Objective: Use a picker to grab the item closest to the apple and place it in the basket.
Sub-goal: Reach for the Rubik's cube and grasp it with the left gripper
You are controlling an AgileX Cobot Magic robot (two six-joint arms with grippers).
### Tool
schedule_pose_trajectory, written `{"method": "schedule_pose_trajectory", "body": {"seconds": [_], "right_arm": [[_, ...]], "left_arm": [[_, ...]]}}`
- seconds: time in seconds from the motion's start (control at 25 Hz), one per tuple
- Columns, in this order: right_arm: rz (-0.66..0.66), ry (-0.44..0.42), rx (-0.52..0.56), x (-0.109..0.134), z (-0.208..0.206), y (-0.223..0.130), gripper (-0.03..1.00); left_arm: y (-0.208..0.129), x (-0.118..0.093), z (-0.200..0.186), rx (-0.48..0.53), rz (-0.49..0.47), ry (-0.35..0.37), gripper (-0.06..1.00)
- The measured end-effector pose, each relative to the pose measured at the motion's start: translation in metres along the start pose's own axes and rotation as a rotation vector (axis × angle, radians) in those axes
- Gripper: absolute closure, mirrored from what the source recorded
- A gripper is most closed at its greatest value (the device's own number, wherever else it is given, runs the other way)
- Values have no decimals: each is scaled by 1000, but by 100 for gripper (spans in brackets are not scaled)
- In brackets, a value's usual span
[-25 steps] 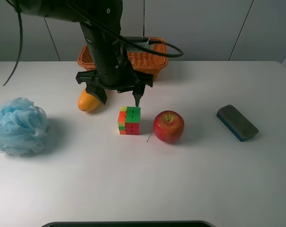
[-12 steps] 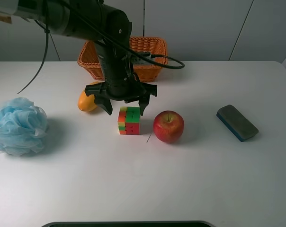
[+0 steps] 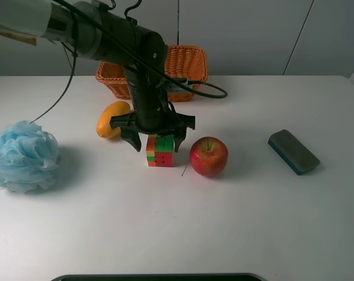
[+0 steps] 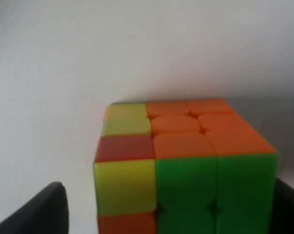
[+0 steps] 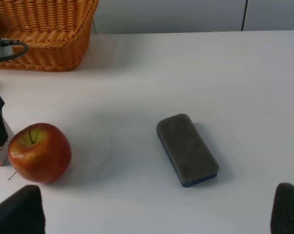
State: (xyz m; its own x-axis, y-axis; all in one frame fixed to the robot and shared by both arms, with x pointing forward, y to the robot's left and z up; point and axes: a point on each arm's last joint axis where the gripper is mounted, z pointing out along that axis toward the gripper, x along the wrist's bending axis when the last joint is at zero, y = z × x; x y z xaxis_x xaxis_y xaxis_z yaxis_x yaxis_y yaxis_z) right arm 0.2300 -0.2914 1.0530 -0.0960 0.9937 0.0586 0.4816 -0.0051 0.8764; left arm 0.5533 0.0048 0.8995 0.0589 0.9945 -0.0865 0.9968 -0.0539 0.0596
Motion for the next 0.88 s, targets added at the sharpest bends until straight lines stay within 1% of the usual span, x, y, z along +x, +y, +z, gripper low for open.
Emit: {"method": "schedule_pose_trajectory", "body": {"seconds": [0.48, 0.56, 0.64, 0.88], "right_arm": [[0, 0, 0, 0, 0, 0, 27], [0, 0, 0, 0, 0, 0, 27], [0, 0, 0, 0, 0, 0, 27], [0, 0, 0, 0, 0, 0, 27]], "left_arm": [[-1, -3, 16, 20, -21, -17, 21], [-1, -3, 16, 20, -21, -17, 27], [-1, -3, 16, 20, -22, -17, 39], [-1, -3, 16, 20, -26, -17, 38]]}}
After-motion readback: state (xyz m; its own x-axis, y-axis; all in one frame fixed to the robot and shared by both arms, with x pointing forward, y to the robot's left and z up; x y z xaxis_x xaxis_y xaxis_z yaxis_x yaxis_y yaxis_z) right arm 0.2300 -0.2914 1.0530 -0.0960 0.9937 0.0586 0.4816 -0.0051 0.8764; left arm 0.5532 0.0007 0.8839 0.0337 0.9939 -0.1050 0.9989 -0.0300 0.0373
